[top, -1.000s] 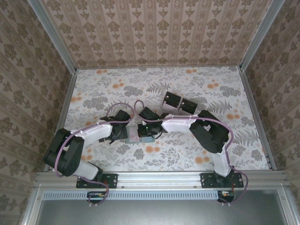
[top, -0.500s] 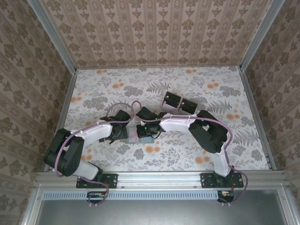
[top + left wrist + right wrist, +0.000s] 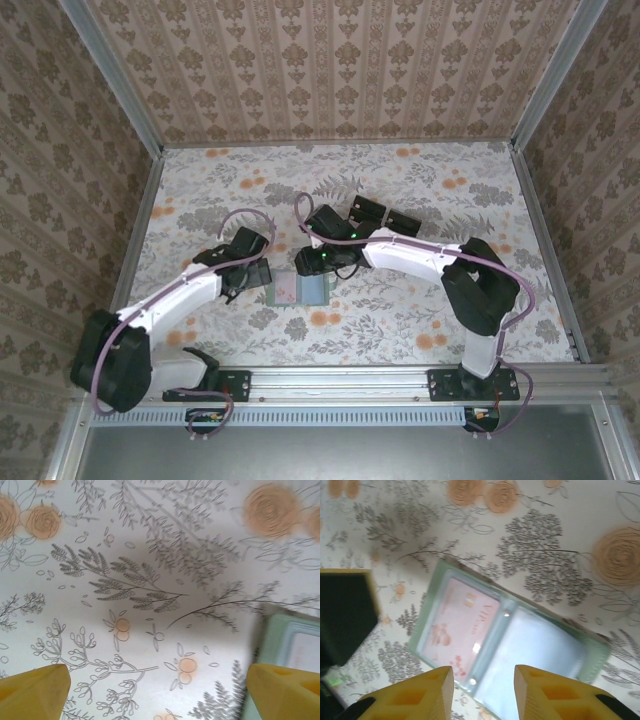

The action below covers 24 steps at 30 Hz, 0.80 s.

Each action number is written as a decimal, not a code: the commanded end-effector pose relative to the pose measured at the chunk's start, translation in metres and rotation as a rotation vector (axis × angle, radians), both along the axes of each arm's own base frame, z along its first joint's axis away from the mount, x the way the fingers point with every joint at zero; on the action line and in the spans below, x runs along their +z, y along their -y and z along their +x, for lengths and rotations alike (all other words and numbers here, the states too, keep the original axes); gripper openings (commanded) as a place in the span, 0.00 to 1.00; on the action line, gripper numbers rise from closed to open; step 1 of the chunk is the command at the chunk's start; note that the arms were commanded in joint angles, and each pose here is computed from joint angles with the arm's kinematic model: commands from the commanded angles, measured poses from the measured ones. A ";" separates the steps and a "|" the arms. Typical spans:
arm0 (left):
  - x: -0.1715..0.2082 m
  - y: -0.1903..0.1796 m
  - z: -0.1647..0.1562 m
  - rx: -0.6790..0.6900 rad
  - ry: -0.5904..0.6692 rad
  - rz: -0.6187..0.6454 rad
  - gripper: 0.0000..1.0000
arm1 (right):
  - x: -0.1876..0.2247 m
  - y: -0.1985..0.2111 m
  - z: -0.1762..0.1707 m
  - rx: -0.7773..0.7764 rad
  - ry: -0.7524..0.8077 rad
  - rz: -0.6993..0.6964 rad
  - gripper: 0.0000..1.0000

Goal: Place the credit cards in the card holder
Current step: Flip over the card slot on the card holder.

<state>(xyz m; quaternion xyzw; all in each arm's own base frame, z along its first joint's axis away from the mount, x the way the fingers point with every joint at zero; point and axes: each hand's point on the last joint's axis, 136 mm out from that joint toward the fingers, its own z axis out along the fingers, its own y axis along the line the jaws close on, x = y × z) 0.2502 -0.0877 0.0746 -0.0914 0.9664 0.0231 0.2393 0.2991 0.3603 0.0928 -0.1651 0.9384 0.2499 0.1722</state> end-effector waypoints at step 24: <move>0.010 0.021 -0.001 -0.061 0.025 -0.134 1.00 | -0.064 0.019 -0.002 0.044 -0.061 -0.208 0.51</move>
